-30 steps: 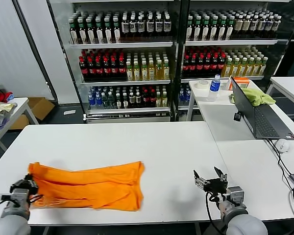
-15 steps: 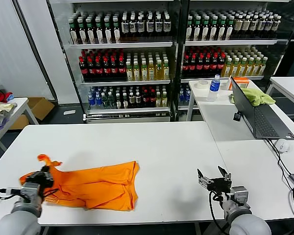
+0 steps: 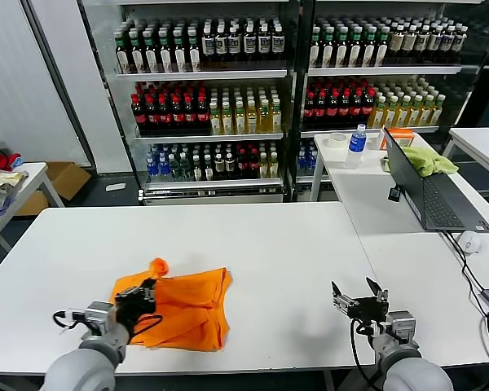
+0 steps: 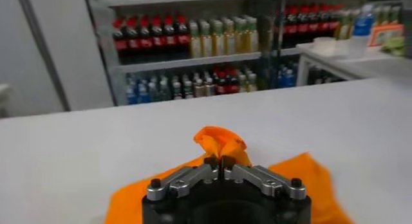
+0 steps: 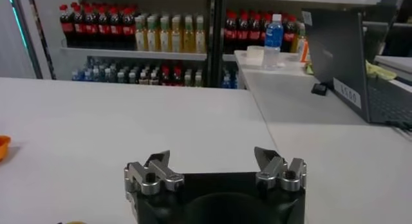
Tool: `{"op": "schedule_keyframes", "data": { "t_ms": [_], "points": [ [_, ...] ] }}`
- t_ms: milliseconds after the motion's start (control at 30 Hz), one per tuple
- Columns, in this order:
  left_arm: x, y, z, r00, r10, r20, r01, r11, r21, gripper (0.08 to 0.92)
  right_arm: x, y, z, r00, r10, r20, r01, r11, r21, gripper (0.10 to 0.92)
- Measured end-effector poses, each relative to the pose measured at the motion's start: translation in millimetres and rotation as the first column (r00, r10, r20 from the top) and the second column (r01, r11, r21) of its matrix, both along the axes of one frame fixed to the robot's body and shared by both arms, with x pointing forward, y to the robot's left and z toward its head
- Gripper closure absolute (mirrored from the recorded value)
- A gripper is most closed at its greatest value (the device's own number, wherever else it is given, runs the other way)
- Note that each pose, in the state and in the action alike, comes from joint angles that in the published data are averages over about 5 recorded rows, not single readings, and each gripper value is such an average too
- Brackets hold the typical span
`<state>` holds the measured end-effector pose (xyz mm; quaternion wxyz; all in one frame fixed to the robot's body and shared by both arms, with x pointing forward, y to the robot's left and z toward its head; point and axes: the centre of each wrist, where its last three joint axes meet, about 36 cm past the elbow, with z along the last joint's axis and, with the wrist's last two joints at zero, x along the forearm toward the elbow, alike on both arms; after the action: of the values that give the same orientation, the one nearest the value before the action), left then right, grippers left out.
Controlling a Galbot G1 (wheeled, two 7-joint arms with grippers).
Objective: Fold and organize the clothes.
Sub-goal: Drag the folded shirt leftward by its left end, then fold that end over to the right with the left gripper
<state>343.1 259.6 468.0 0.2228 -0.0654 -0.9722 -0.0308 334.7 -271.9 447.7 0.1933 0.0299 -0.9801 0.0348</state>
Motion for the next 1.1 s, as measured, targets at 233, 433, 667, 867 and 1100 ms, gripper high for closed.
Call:
{"op": "schedule_keyframes", "data": {
  "t_ms": [233,433,667,867,1100],
  "points": [
    [6,-27,-7,0.9983,-0.055,-0.022,0.052,0.994,-0.091,0.903,0,0,0,1.0,-0.003,-0.003,0.003,1.0,-0.004,0.2],
    [7,-44,-9,0.9956,-0.088,-0.031,0.083,0.986,-0.143,0.903,1,1,0,1.0,0.0,-0.003,0.0,1.0,-0.005,0.2],
    [13,-56,-12,0.9954,-0.089,-0.037,0.081,0.982,-0.172,0.903,1,3,-1,1.0,0.004,-0.005,-0.004,1.0,-0.005,0.2],
    [13,-66,-18,0.9939,-0.096,-0.054,0.083,0.976,-0.199,0.903,2,2,-2,1.0,0.004,-0.005,-0.004,1.0,-0.007,0.2],
    [18,-72,-27,0.993,-0.1,-0.063,0.083,0.97,-0.229,0.832,3,6,-2,1.0,0.014,-0.006,-0.014,1.0,-0.002,0.2]
  ]
}}
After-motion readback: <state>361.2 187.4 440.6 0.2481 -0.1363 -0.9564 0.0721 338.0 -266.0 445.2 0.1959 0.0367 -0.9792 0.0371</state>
